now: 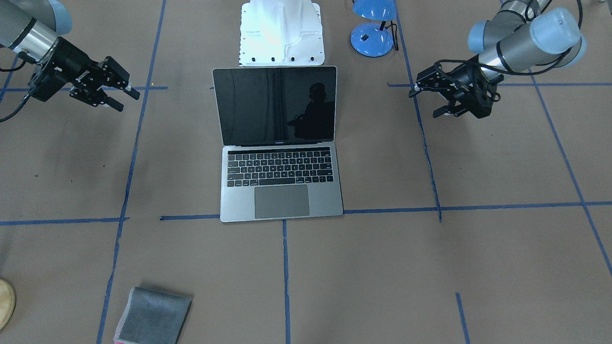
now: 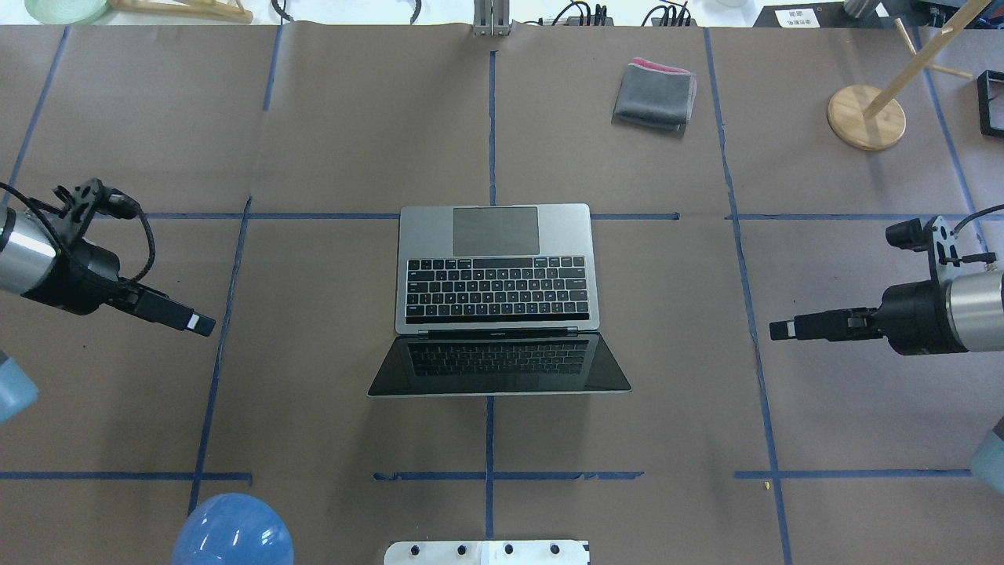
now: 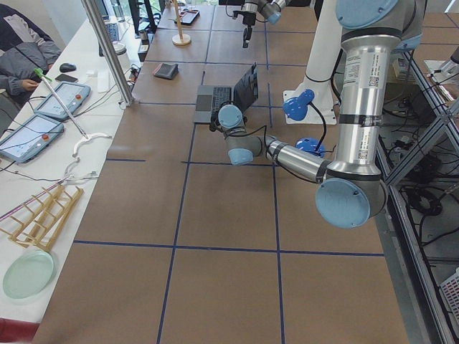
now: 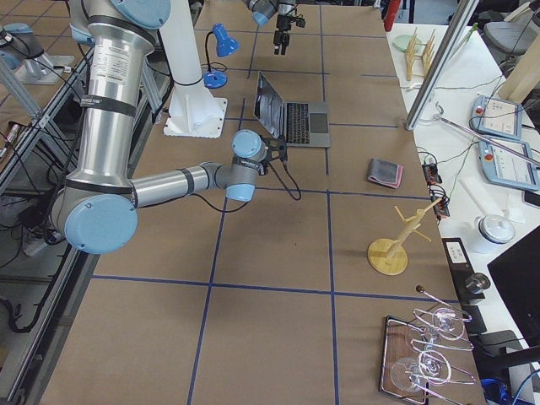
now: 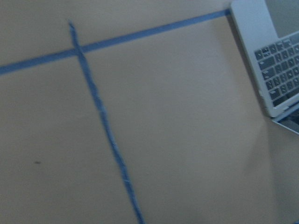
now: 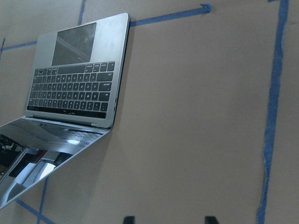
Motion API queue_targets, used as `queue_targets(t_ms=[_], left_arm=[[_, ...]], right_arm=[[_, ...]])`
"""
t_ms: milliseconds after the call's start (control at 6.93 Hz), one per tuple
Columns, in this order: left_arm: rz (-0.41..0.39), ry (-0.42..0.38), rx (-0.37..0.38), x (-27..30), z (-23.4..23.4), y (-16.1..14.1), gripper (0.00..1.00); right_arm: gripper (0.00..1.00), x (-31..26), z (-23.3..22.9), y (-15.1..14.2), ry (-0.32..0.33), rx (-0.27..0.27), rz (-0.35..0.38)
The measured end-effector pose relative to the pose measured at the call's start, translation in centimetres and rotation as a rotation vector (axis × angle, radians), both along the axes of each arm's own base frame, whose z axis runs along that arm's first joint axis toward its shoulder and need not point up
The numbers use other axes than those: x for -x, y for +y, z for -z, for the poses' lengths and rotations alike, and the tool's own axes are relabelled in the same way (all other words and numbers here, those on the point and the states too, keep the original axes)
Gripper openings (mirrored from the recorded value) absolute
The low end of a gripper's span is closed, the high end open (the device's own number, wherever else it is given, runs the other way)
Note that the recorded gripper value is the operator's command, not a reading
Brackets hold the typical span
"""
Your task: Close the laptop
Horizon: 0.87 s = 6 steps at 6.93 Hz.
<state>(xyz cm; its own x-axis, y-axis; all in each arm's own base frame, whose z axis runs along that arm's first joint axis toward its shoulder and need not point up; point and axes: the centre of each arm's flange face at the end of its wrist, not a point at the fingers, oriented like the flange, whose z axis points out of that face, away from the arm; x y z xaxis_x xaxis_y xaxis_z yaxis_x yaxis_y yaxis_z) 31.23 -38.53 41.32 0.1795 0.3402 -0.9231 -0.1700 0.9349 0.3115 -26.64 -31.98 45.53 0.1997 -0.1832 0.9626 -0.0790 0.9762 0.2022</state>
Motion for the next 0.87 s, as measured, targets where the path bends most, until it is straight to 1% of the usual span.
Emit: queue_targets(t_ms=[144,288,433,577,721,865], left_arm=[[-0.005,0.035,0.020,-2.1,1.2,1.7,0.01],[-0.019,0.072,0.019,-4.5,2.0,3.8,0.00],[-0.040,0.106,0.004,-6.7,2.8,5.8,0.00],[-0.059,0.137,-0.014,-8.8,4.0,7.4,0.00],[-0.064,0.165,-0.029,-10.2,5.3,8.1,0.00],[-0.047,0.189,-0.045,-11.1,6.3,8.2,0.00]], right_arm=[[0.07,1.0,-0.1,1.7,-0.027,-0.025,0.024],[0.04,2.5,-0.1,3.6,-0.053,-0.057,0.028],[0.02,4.8,0.0,5.8,-0.074,-0.090,0.010],[0.00,7.5,0.3,8.6,-0.098,-0.123,-0.032],[0.00,9.4,1.0,10.7,-0.131,-0.144,-0.079],[0.00,10.4,2.0,11.6,-0.166,-0.154,-0.120]])
